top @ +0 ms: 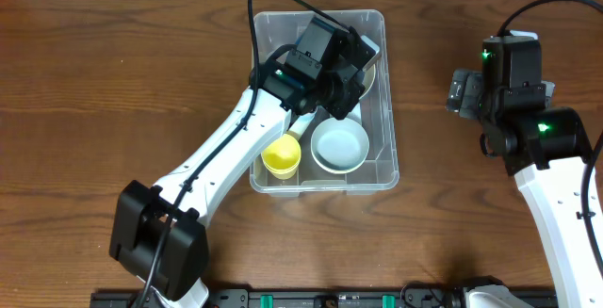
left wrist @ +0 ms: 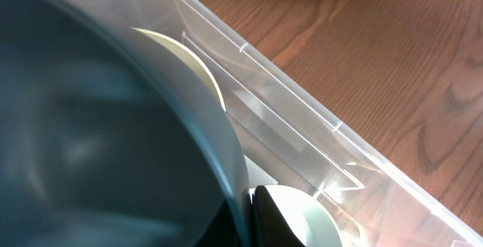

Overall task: Pack container
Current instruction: 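Lift the blue bowl and carry it right over the bin, then lower the blue bowl onto the cream bowl in the bin and release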

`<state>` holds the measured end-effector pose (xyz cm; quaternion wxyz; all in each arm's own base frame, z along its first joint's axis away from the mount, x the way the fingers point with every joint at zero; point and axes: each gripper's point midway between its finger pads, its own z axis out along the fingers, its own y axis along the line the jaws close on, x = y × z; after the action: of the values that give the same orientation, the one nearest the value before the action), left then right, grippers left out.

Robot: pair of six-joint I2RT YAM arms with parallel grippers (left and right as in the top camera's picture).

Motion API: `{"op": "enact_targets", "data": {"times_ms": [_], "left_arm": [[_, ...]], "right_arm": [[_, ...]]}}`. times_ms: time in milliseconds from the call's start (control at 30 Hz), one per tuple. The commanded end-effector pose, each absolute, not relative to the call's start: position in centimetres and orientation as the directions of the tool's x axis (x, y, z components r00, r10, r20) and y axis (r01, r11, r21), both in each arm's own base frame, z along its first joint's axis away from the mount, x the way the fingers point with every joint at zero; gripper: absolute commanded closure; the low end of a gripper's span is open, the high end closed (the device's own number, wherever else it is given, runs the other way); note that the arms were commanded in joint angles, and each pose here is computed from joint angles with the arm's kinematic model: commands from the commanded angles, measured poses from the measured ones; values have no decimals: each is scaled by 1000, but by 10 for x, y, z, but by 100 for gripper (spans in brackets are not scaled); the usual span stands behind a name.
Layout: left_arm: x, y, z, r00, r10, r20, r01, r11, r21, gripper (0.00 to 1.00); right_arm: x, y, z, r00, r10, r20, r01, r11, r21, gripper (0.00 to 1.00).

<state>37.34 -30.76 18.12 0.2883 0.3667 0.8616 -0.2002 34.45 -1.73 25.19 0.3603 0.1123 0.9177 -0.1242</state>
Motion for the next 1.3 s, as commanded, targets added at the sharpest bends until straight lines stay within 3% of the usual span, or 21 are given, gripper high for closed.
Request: {"op": "enact_targets", "data": {"times_ms": [0, 533, 1267], "left_arm": [[378, -305, 180, -565, 518, -642, 738, 665, -114, 94], [378, -290, 234, -497, 474, -726, 714, 699, -32, 94], [382, -293, 244, -469, 456, -757, 715, 699, -23, 94]], "right_arm": [[344, -21, 261, -694, 131, -708, 317, 938, -138, 1], [344, -21, 261, -694, 131, -708, 317, 938, -138, 1], [344, -21, 261, -694, 131, -708, 317, 938, -138, 1]]}}
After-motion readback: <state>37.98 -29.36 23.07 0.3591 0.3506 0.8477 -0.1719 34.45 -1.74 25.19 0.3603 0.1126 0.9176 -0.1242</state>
